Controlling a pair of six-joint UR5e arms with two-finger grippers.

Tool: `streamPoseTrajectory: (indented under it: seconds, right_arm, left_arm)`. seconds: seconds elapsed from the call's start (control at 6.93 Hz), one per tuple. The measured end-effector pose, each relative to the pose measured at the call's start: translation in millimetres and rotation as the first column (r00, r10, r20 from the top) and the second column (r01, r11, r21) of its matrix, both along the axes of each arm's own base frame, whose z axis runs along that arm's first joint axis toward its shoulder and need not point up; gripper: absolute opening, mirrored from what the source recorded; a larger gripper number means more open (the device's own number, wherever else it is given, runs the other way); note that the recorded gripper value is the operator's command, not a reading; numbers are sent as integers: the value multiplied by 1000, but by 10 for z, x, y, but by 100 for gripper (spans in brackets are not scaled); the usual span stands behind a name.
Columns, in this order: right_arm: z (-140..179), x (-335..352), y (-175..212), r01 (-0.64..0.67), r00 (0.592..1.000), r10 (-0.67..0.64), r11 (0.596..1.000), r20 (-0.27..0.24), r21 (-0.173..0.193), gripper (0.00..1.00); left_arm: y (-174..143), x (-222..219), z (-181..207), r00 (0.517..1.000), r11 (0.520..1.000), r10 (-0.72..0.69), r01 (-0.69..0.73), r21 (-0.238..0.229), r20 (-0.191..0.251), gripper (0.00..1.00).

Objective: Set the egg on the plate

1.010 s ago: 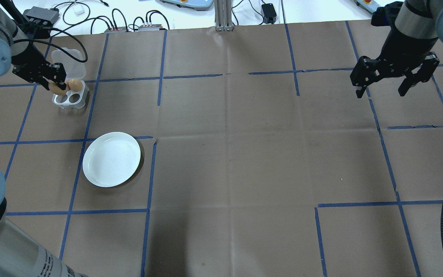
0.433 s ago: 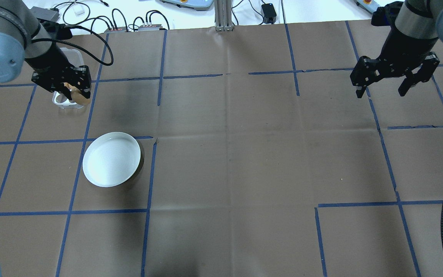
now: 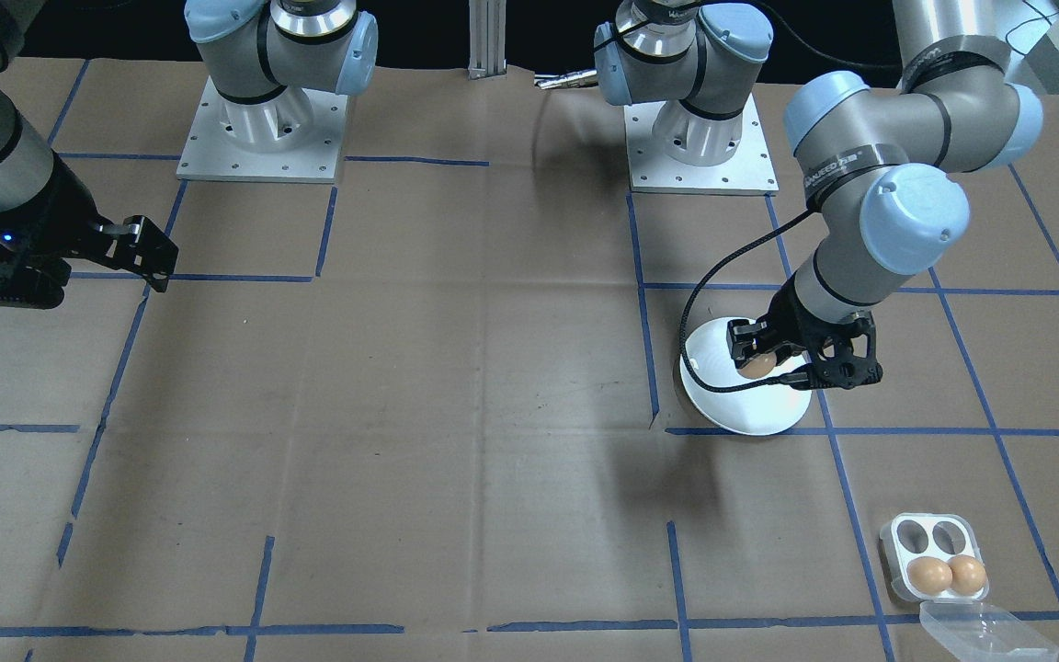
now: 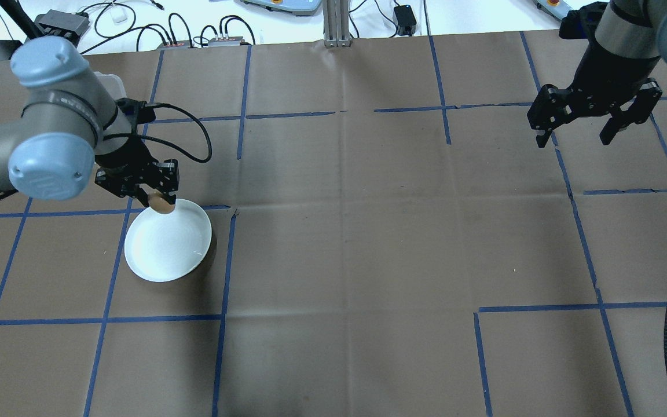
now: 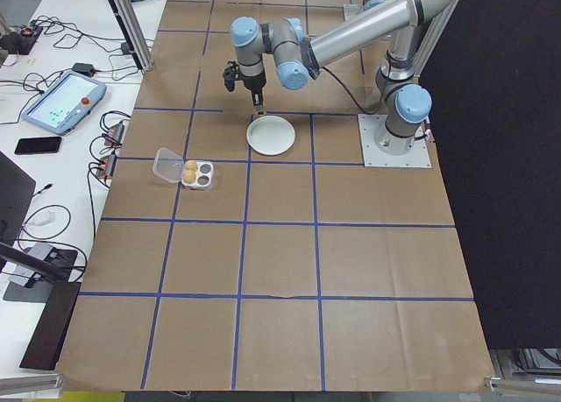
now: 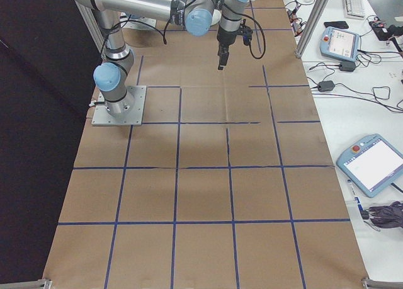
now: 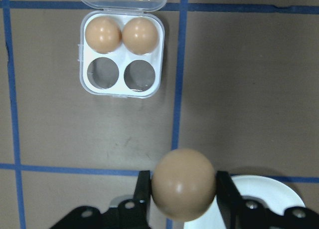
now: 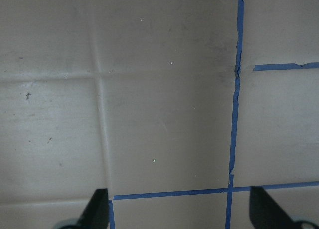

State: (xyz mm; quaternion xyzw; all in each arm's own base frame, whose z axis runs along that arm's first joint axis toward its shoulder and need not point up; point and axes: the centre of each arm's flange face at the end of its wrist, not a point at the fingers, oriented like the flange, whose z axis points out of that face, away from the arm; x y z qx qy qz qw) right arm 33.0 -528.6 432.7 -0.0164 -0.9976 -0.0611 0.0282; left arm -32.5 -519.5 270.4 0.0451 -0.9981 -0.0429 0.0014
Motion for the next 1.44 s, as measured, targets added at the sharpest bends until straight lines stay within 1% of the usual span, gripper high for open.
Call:
streamPoseTrajectory:
  seconds: [0.14,0.29,0.43,0.58,0.72,0.87,1.15,1.3,1.44]
  right_arm:
    - [-1,0,0,0,1000,0,1000,0,1,100]
    - [-1,0,1,0,1000,0,1000,0,1,100]
    - [-1,0,1,0,1000,0,1000,0,1,100]
    - [-1,0,1,0,1000,0,1000,0,1,100]
    - [-1,0,1,0,1000,0,1000,0,1,100]
    - [0,0,1,0,1000,0,1000,0,1,100]
    - [1,1,1,0,1000,0,1000,0,0,100]
    - [1,1,1,0,1000,0,1000,0,0,100]
    - [1,2,1,0,1000,0,1000,1,0,100]
  left_arm:
    - [94,5,-300,1000,1000,-4,4,-24,6,10]
    - [147,23,-505,1000,1000,-15,15,-25,5,56]
    - [171,42,-583,1000,999,-24,24,-24,5,100]
    - [180,53,-581,1000,999,-28,28,-28,8,100]
    - [176,64,-507,999,999,-29,29,-43,15,100]
    - [168,76,-332,999,997,-28,31,-73,30,100]
    - [214,82,284,998,990,-25,33,-139,61,100]
    - [263,73,666,998,987,-24,34,-156,66,100]
    - [283,69,1068,997,987,-25,35,-158,66,100]
